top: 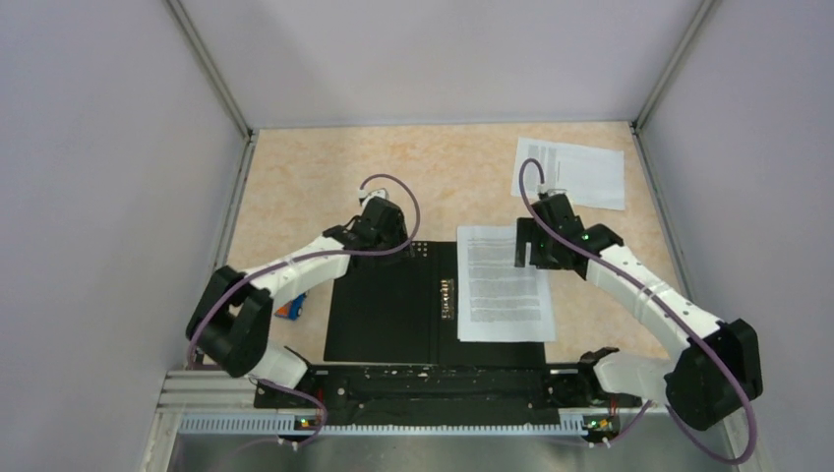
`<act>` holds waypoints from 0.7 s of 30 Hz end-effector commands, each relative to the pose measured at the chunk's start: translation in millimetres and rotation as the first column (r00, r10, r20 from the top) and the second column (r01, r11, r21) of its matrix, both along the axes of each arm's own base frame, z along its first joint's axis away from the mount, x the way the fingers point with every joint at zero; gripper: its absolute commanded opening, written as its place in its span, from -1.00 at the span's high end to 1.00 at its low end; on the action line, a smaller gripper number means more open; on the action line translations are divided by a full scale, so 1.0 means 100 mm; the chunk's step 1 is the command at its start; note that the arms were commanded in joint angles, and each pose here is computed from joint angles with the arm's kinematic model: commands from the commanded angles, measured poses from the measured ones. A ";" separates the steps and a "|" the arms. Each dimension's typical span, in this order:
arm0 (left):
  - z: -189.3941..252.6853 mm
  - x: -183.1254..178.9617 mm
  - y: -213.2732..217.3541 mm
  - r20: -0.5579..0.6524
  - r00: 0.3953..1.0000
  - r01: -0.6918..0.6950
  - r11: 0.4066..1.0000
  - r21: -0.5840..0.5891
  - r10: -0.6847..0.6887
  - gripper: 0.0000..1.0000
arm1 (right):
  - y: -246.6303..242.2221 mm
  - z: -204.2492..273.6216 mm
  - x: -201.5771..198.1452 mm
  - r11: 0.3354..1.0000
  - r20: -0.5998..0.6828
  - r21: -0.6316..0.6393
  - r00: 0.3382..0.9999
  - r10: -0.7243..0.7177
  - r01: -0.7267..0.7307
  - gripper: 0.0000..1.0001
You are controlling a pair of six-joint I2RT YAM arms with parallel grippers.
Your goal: Put the files into the folder
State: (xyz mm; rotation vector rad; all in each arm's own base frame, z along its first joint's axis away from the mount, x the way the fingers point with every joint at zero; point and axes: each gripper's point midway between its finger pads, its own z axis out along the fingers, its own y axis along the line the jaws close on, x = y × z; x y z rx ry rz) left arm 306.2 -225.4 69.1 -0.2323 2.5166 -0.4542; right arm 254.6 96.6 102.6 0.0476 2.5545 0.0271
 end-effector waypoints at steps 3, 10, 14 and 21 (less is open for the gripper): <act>0.18 -0.32 0.54 0.057 0.990 -0.134 0.988 0.074 0.130 -0.35 | 0.69 0.31 -0.15 0.990 0.056 0.099 0.994 0.092 -0.097 -0.37; -0.07 -0.73 0.95 -0.041 0.951 -0.295 0.942 0.157 0.305 -0.77 | 1.70 0.05 -0.45 0.960 0.035 0.067 0.962 0.269 -0.271 -0.06; -0.22 -0.86 1.03 -0.087 0.923 -0.357 0.920 0.163 0.374 -0.79 | 2.07 -0.14 -0.61 0.937 0.013 0.083 0.940 0.341 -0.341 0.09; -0.40 -0.95 1.12 -0.113 0.887 -0.423 0.885 0.193 0.448 -0.80 | 2.25 -0.39 -0.74 0.929 -0.022 0.057 0.930 0.367 -0.365 0.38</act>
